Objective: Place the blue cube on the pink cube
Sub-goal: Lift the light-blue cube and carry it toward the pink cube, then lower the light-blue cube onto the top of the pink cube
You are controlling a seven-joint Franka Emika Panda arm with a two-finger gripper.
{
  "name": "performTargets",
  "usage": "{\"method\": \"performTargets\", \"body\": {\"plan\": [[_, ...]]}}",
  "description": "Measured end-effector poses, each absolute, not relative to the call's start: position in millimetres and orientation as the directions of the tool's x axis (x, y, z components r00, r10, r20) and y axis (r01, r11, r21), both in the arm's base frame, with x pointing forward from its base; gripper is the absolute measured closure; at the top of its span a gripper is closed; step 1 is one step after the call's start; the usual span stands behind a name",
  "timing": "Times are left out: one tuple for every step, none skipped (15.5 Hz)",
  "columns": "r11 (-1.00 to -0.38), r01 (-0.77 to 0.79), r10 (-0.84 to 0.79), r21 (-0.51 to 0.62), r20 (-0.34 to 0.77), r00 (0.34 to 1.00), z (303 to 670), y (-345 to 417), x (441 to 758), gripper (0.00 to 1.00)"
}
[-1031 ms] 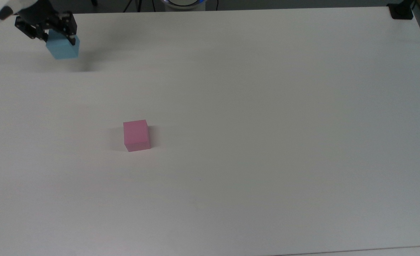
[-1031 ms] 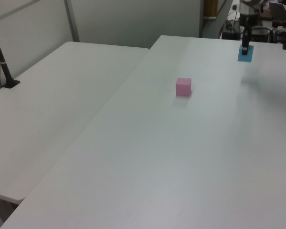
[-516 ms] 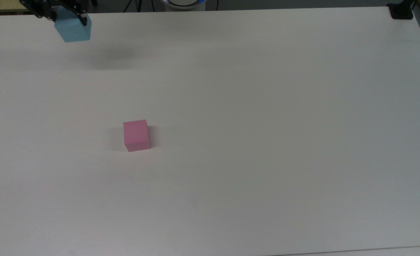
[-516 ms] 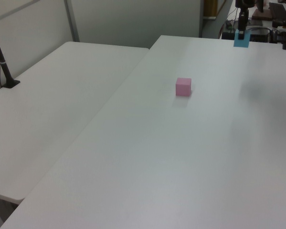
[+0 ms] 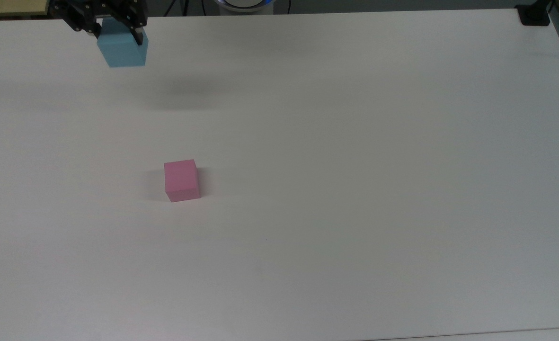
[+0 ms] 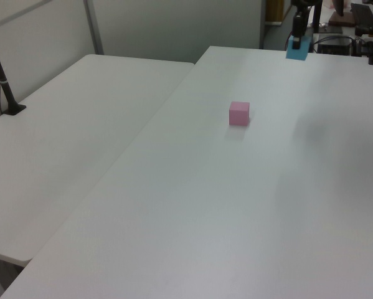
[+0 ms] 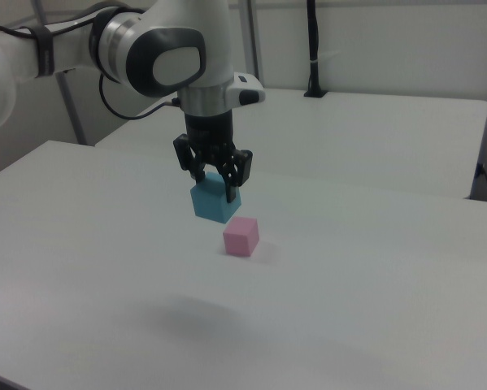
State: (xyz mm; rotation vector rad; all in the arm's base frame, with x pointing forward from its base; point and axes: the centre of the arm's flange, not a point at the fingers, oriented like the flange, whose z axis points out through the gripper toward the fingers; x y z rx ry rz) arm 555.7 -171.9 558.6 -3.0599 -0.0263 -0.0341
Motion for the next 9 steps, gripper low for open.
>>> {"method": "performTargets", "body": {"plan": [[-0.997,0.005,0.002,-0.074,0.041,0.999,556.6,-166.8,562.4,0.38],[-0.998,-0.007,-0.011,-0.068,0.057,0.998,552.2,-161.6,570.3,0.38],[-0.998,-0.018,-0.023,-0.063,0.072,0.997,545.8,-156.7,578.9,0.38],[-0.998,-0.031,-0.036,-0.058,0.086,0.996,538.3,-152.4,588.1,0.38],[-0.998,-0.040,-0.045,-0.056,0.093,0.995,529.1,-148.0,598.1,0.38],[-0.997,-0.048,-0.053,-0.056,0.088,0.995,519.1,-143.7,607.6,0.38],[-0.997,-0.053,-0.057,-0.056,0.080,0.995,508.5,-139.8,617.0,0.38],[-0.997,-0.052,-0.056,-0.055,0.073,0.996,498.9,-135.9,626.4,0.38],[-0.997,-0.048,-0.051,-0.054,0.064,0.997,489.4,-130.8,635.6,0.38]]}}
